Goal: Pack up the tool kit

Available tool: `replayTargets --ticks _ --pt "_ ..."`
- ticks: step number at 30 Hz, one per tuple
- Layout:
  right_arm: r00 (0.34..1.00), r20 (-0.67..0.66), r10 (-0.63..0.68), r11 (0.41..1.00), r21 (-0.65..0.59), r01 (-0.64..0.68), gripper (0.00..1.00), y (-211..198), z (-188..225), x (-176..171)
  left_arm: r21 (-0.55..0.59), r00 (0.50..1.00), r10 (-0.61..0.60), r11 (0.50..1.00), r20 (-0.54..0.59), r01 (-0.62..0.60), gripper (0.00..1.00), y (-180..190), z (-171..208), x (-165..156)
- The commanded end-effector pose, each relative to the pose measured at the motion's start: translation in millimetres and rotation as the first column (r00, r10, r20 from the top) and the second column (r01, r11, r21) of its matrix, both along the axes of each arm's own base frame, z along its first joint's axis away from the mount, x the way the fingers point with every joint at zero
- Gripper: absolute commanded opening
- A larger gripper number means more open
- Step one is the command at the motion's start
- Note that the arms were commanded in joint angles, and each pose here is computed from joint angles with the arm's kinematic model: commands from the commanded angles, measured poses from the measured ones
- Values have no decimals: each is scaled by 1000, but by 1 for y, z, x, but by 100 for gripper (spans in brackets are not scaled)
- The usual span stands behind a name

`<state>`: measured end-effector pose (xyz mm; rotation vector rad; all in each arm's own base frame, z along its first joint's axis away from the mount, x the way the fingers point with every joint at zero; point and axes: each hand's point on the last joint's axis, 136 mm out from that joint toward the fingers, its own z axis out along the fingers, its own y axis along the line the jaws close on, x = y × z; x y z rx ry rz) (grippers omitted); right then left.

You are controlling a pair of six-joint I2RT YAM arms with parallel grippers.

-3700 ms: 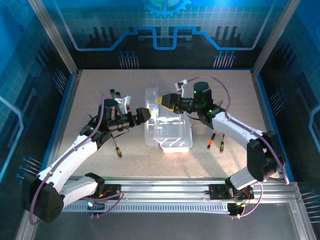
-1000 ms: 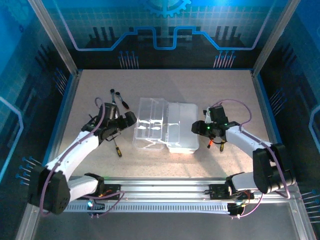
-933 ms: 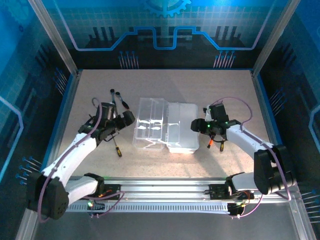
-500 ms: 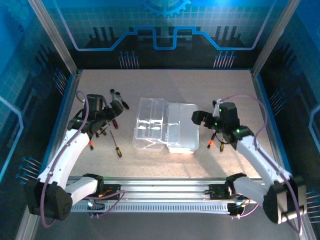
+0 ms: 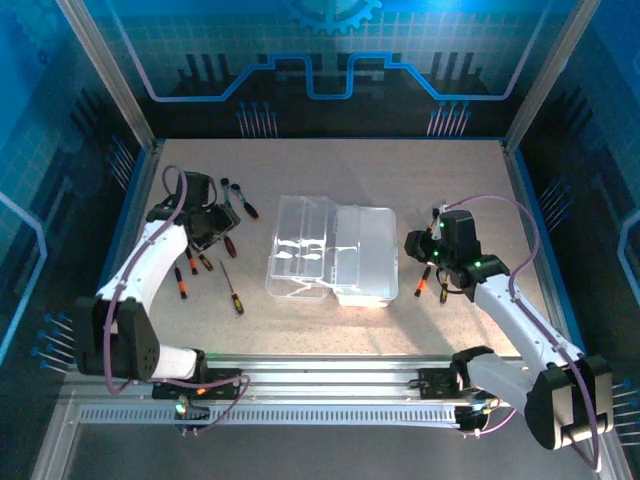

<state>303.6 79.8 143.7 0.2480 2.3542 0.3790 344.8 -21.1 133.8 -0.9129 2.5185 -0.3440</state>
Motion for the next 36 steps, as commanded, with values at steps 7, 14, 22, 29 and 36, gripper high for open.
replayTargets --ticks 7,14,22,29,36 --pt "997 29 67 996 -56 -65 53 6 6 -15 126 983 3 992 -183 21 52 21 -45 -3" --pt "993 4 114 993 -13 -114 48 21 -1 -14 237 970 -12 969 -242 71 45 38 -59 35" --pt "993 9 118 993 2 -118 47 21 -1 -24 230 955 -11 970 -297 83 37 53 -91 53" --pt "994 23 111 994 5 -111 47 19 3 -26 191 952 -37 977 -305 99 33 47 -119 56" --pt "993 26 114 993 20 -114 47 21 5 -28 154 956 -43 984 -290 90 32 46 -124 65"
